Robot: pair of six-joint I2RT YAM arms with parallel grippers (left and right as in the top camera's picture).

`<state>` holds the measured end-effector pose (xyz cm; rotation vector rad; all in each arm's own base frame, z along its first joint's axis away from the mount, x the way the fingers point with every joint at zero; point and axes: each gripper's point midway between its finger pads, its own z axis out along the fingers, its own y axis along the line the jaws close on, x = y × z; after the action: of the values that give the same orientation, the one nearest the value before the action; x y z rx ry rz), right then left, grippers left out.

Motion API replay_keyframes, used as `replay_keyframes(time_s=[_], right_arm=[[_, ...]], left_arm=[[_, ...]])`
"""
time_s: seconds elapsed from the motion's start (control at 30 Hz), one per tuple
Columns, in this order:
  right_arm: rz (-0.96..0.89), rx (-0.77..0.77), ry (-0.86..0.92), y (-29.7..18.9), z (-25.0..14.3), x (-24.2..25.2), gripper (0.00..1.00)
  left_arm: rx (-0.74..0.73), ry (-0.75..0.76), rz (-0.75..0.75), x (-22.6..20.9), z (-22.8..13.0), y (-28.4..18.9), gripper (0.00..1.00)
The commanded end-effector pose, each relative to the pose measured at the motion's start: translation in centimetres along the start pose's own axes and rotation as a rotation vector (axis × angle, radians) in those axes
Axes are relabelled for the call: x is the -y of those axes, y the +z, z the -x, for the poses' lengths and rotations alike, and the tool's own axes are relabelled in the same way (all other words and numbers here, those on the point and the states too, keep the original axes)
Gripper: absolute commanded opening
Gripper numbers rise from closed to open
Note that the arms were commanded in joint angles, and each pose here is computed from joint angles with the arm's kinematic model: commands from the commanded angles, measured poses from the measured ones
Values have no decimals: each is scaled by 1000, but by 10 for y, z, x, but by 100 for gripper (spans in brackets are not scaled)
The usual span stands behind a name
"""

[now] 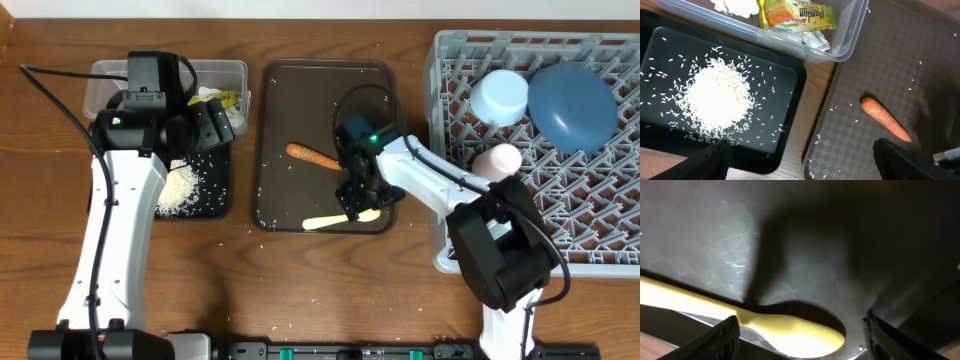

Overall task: Sort waste into correct bins and load items into the dishwasher rack
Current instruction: 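Move the right gripper to the yellow spoon on the brown tray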

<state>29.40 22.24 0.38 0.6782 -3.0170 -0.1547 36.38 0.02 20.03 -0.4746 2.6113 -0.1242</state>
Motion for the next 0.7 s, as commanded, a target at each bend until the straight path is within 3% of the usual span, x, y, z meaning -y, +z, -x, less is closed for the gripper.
replay_keyframes(time_s=[0.0,0.23,0.5,0.67], right_arm=[[6,-10,-105,8,-5,-2,79],[134,-68,-203,8,-23,-21,75],[158,-161,-348,5,-48,-20,70],[161,-144,-401,6,-45,-20,56]], left_arm=[[25,-2,6,-1,7,-6,93],[25,-2,6,-1,7,-6,93],[25,-2,5,-1,7,-6,93],[25,-2,5,-1,7,-6,93]])
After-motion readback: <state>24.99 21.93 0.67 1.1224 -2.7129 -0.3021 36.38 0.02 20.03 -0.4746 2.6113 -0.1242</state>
